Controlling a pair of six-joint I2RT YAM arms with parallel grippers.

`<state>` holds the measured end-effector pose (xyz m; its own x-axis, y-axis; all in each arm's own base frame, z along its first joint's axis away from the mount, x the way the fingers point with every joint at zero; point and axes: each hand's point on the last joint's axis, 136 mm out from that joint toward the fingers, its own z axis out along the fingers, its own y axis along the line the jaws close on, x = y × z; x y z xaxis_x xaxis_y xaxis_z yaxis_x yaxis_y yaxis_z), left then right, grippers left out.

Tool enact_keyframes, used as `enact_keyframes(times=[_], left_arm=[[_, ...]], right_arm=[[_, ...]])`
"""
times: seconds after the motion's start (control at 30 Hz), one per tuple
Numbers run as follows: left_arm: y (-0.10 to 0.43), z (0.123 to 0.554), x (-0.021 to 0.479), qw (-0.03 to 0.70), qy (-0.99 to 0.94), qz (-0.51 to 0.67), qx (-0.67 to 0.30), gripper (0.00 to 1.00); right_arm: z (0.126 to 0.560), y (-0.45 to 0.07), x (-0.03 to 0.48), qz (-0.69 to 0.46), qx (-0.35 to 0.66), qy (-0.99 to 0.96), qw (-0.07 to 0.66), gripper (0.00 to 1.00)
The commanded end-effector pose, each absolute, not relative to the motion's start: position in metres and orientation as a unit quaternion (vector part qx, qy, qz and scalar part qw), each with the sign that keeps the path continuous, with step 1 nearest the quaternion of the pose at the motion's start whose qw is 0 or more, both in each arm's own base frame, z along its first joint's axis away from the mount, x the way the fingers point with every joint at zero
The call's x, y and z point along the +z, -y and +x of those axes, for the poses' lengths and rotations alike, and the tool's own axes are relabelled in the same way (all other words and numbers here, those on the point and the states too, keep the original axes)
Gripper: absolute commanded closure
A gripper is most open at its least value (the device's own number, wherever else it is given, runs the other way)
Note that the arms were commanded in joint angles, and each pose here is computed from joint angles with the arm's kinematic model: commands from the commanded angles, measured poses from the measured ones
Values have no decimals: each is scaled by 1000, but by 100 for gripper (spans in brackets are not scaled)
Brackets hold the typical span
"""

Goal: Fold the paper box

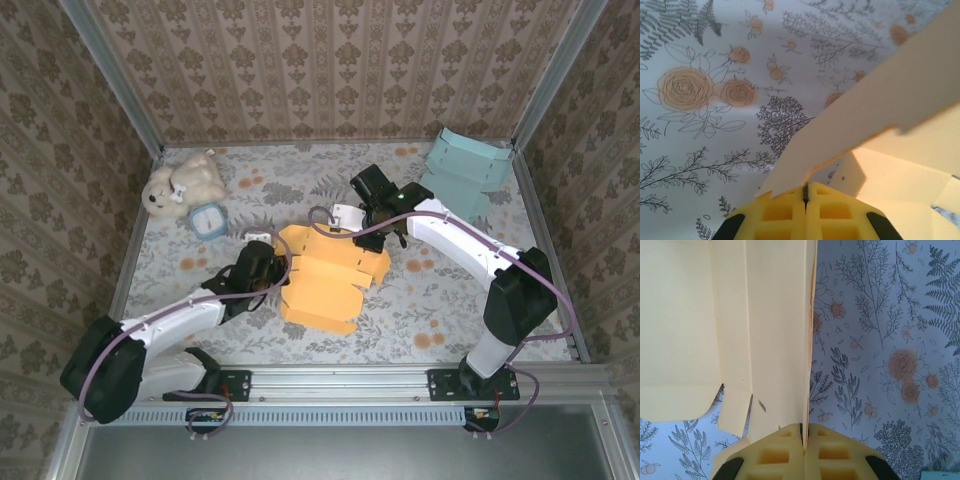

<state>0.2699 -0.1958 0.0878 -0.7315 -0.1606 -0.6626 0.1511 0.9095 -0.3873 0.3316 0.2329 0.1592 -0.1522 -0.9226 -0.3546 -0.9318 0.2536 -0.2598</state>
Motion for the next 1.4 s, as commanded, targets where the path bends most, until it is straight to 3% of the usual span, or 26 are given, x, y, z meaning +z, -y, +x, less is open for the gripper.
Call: enact_keyframes(times=[0.0,0.5,1.0,1.37], left_arm=[[203,277,93,376,-900,-12,-222,97],[217,279,100,378,-896,3,-234,97],[273,286,109,360,-885,36,-293,96],[250,279,121,388,-879,30,-274,96]], right_arm=[[331,-233,153,-607,18,-764,219,100],[330,-233,149,-607,21,-765,214,100],[331,-234,146,-609,25,-764,210,100],[335,-231,143,-610,14,-763,214,100]])
